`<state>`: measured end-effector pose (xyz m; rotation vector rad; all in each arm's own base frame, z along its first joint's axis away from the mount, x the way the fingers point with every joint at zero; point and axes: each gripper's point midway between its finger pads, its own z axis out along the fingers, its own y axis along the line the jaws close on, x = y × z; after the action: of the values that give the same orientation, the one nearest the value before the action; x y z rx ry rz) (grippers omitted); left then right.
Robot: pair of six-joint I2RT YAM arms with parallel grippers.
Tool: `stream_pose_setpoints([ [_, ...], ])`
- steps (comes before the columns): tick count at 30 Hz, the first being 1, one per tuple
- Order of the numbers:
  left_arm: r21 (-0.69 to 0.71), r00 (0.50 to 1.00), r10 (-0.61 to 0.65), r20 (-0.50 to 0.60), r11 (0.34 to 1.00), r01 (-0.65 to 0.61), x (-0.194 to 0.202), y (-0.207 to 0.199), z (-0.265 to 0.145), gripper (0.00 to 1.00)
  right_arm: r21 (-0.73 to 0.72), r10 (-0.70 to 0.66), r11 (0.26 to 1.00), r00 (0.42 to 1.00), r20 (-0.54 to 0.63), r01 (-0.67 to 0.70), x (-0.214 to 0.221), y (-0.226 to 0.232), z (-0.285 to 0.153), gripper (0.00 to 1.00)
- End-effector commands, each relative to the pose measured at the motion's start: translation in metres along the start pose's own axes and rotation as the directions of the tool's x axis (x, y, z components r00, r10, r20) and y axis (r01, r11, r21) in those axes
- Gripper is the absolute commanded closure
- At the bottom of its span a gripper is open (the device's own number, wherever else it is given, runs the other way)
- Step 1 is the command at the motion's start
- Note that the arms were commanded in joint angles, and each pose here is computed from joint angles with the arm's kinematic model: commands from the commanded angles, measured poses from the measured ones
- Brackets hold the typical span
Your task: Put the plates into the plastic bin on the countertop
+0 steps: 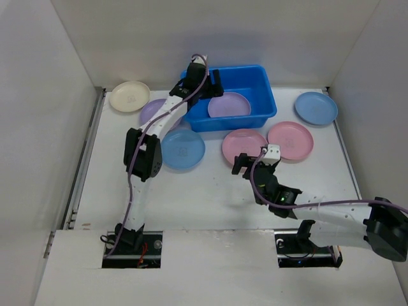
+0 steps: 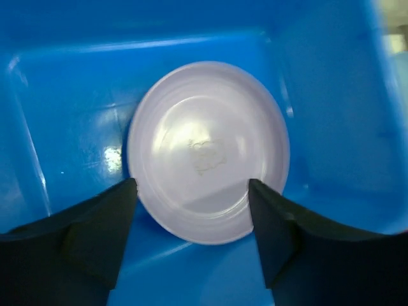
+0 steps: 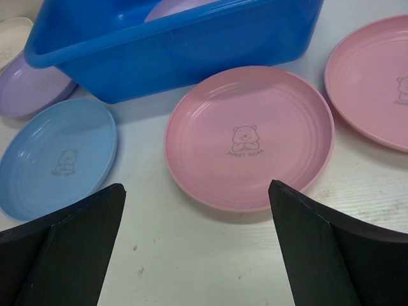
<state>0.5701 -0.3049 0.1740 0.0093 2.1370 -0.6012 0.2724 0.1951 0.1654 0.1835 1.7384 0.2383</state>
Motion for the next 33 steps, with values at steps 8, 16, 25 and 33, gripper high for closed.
stream_pose_setpoints([
  [8,-0.050,0.907,0.132,0.399,0.991,-0.122,-0.088,-0.054,-0.255,0.00,0.120,0.011,0.993,0.999,0.043,-0.016,-0.045,-0.036,0.008,0.00],
  [16,-0.331,0.935,0.061,0.350,0.941,0.063,0.061,0.082,-0.301,0.00,0.210,0.143,0.972,0.975,-0.168,-0.107,-0.022,-0.086,0.036,0.00],
  [25,-0.414,0.949,0.069,0.308,0.908,0.068,0.143,0.126,-0.302,0.00,0.243,0.314,0.939,0.895,-0.317,-0.244,-0.001,-0.099,0.065,0.22],
  [33,-0.414,0.919,0.115,0.378,0.909,0.056,0.142,0.128,-0.314,0.00,0.331,0.354,0.917,0.834,-0.424,-0.221,0.032,-0.106,0.071,0.32],
])
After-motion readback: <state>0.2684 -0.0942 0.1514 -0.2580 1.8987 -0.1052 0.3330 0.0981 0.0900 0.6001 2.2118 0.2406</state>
